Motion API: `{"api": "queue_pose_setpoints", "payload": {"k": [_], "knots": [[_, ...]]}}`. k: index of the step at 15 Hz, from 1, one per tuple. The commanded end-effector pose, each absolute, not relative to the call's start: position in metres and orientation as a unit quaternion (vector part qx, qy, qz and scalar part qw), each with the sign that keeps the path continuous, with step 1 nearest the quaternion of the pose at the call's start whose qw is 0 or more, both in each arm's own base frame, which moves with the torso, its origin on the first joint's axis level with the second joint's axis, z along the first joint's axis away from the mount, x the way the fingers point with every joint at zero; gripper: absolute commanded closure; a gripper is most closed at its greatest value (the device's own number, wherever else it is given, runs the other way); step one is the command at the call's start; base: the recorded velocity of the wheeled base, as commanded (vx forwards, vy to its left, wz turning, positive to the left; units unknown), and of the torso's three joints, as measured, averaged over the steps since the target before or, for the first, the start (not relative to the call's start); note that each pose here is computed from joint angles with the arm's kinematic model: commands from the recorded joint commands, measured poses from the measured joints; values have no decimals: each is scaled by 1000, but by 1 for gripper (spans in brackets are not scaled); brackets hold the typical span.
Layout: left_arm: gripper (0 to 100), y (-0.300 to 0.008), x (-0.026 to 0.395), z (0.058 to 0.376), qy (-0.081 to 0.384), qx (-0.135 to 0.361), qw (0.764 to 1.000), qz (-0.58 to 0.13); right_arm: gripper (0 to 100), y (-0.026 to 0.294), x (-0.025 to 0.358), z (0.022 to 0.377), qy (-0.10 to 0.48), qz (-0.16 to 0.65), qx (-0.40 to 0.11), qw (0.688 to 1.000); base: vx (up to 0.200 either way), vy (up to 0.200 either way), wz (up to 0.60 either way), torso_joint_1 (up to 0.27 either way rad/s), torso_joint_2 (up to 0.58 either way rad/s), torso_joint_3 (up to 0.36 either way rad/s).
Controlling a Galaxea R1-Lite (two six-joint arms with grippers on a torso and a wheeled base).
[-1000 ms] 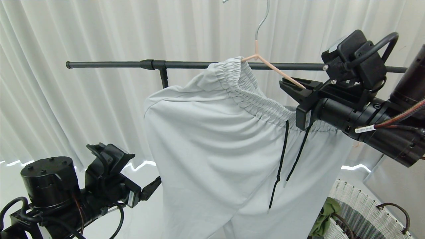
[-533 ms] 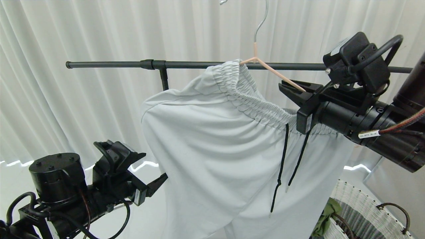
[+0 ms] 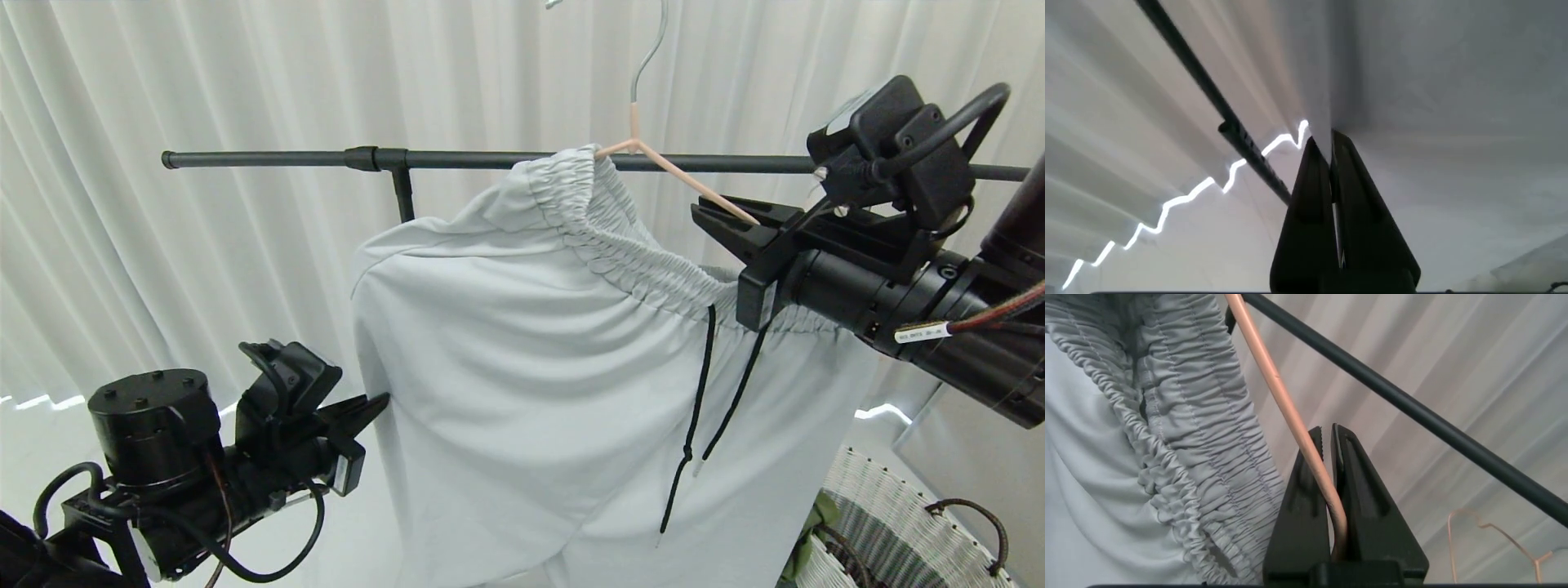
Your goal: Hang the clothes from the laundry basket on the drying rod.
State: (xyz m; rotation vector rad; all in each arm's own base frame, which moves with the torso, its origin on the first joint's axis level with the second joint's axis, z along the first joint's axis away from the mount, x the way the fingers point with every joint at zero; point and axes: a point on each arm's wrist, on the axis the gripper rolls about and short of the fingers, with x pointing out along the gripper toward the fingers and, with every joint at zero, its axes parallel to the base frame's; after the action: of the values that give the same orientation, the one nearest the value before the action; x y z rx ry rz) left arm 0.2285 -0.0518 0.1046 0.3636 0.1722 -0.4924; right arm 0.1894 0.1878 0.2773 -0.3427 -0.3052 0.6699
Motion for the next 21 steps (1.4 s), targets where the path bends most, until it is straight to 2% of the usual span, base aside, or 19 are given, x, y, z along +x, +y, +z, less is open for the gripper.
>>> {"api": "queue_pose_setpoints", "payload": {"k": [1, 5, 10, 11, 13, 19, 21], "knots": [[100, -41, 232, 101, 97, 177, 954, -221, 100, 185, 188, 280, -153, 324, -165, 919, 0, 0, 0, 0, 0, 0], [100, -18, 239, 90, 130, 175, 963, -159, 100, 181, 187, 282, -155, 317, -164, 921, 0, 0, 0, 0, 0, 0], [100, -15, 237, 91, 120, 180, 964, -152, 100, 177, 187, 284, -158, 312, -163, 923, 0, 0, 0, 0, 0, 0], [0, -15, 234, 89, 116, 199, 961, -154, 100, 176, 187, 285, -159, 310, -163, 923, 0, 0, 0, 0, 0, 0], [0, -15, 230, 88, 116, 219, 956, -158, 100, 174, 189, 285, -157, 304, -164, 925, 0, 0, 0, 0, 0, 0], [0, -43, 235, 123, -21, 230, 958, -172, 100, 144, 216, 262, -91, 186, -190, 960, 0, 0, 0, 0, 0, 0], [0, -63, 237, 130, -32, 217, 964, -151, 100, 128, 219, 255, -51, 127, -203, 970, 0, 0, 0, 0, 0, 0]]}}
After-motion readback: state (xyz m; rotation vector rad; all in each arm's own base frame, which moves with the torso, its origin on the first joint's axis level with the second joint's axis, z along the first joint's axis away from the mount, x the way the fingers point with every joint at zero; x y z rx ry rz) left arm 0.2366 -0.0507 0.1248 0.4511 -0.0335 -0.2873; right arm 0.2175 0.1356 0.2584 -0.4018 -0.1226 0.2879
